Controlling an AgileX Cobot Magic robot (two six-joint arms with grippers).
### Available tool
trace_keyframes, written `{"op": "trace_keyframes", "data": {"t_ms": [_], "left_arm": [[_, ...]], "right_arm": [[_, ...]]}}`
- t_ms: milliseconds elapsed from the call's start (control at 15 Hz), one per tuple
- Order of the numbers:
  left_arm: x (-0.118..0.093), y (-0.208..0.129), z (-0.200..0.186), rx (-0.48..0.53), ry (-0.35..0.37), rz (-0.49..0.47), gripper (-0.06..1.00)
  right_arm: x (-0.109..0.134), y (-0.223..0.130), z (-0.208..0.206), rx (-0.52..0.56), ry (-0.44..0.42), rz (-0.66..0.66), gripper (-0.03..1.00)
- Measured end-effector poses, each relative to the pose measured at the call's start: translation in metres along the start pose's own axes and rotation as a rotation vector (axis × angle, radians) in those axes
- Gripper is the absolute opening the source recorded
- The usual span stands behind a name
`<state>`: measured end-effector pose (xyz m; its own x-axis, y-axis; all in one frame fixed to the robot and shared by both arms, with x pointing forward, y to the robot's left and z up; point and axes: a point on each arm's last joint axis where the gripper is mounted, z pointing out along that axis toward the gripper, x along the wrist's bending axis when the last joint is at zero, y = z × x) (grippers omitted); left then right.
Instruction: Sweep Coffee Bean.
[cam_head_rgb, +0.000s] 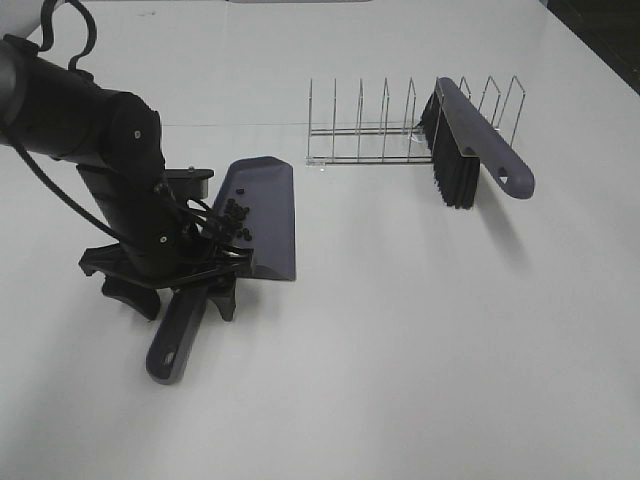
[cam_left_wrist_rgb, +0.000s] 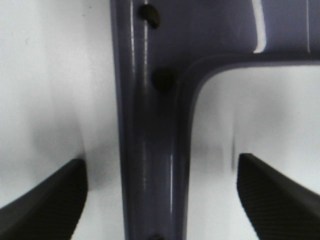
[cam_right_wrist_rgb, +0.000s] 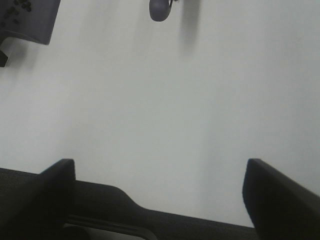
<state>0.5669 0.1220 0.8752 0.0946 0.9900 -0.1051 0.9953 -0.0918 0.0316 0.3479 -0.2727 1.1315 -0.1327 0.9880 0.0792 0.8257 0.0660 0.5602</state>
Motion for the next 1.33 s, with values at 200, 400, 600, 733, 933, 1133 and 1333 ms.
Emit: {"op": "trace_keyframes", "data": {"t_ms": [200, 400, 600, 733, 933, 1133, 1333], "left_arm": [[-0.004, 0.003, -0.021, 0.089, 0.026, 0.059, 0.89], [-0.002, 0.005, -0.076, -0.001, 0.076, 0.113, 0.9], [0.021, -0.03, -0.189, -0.195, 0.214, 0.131, 0.9], [0.026, -0.049, -0.223, -0.281, 0.19, 0.125, 0.88], [0.049, -0.115, -0.265, -0.408, 0.138, 0.114, 0.84], [0.082, -0.197, -0.262, -0.485, 0.108, 0.108, 0.81], [0.103, -0.244, -0.244, -0.543, 0.087, 0.104, 0.81]], "right_arm": [[0.001, -0.002, -0.004, -0.013, 0.016, 0.005, 0.8], [0.001, -0.009, -0.006, -0.029, 0.021, 0.006, 0.8], [-0.003, -0.037, -0.006, -0.052, 0.023, -0.052, 0.8], [-0.004, -0.049, -0.004, -0.056, 0.022, -0.067, 0.8], [-0.006, -0.069, 0.004, -0.048, 0.024, -0.068, 0.8], [-0.008, -0.091, 0.018, -0.06, 0.029, -0.113, 0.8], [-0.007, -0.097, 0.025, -0.103, 0.051, -0.144, 0.8]]}}
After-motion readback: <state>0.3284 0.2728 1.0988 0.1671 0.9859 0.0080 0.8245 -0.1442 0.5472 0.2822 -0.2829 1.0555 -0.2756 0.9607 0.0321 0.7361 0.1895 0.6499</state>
